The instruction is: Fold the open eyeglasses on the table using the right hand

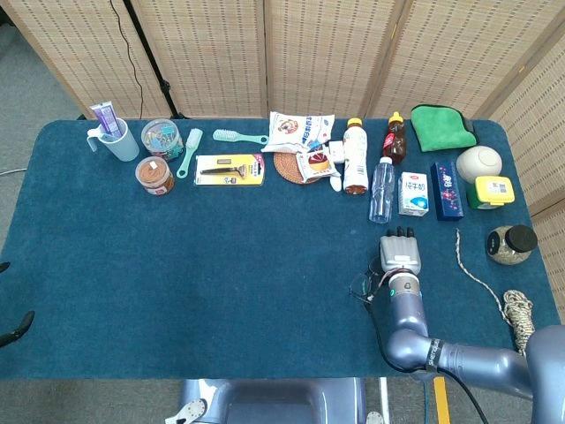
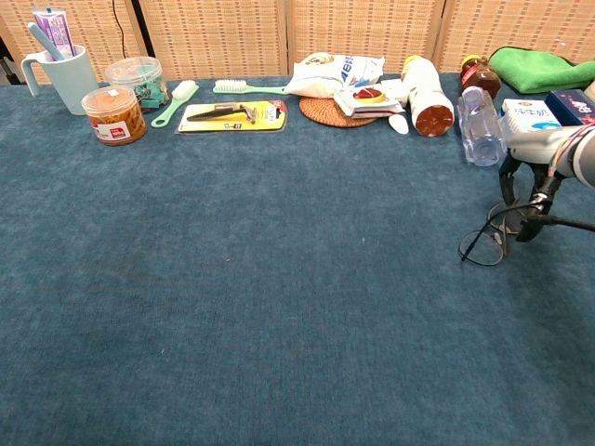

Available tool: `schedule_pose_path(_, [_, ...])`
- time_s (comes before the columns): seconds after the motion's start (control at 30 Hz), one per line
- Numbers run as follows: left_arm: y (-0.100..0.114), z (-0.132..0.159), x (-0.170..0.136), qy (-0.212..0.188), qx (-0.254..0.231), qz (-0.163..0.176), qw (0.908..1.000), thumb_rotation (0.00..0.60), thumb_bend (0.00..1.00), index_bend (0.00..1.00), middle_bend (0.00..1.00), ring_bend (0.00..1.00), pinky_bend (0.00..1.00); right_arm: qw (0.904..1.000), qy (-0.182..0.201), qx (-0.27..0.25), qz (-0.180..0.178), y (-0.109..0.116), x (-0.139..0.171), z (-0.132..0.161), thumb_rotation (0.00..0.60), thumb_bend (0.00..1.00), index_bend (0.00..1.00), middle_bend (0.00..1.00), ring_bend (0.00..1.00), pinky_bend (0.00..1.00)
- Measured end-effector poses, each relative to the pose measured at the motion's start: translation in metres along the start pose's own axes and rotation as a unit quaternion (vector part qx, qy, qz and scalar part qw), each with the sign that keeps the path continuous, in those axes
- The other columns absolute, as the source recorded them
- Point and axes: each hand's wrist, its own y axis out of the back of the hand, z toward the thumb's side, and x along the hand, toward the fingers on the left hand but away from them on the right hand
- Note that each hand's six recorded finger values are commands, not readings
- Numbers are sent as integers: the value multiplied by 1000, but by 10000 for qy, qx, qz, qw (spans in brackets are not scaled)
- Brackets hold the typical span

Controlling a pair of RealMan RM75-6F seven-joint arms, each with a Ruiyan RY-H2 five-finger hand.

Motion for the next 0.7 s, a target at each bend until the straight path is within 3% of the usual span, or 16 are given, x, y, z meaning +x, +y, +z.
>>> schedule_pose_path(0.13, [2, -1, -1, 17, 8, 15, 10000, 539, 256, 149, 45, 20, 0, 9999, -22, -100, -31, 5, 2, -6, 600, 83, 180, 5, 0, 0])
schedule_pose_path(0.3, [1, 0, -2, -7, -6, 13, 10000, 540, 255, 147, 45, 20, 0, 9997, 29, -194, -108, 11, 5, -11, 600, 82, 57, 0, 0, 0])
schedule_pose_path(0.57, [4, 1, -3, -43, -13, 44, 10000, 539, 255, 147, 45, 20, 0, 9970, 235, -614, -419, 24, 12, -16, 600, 83, 103, 0, 0, 0])
schedule_pose_path(0.7, [5, 3, -4, -89, -5, 43, 10000, 538, 255, 147, 45, 25, 0, 9902, 449, -1192, -575, 31, 19, -19, 600, 82, 146, 0, 0, 0])
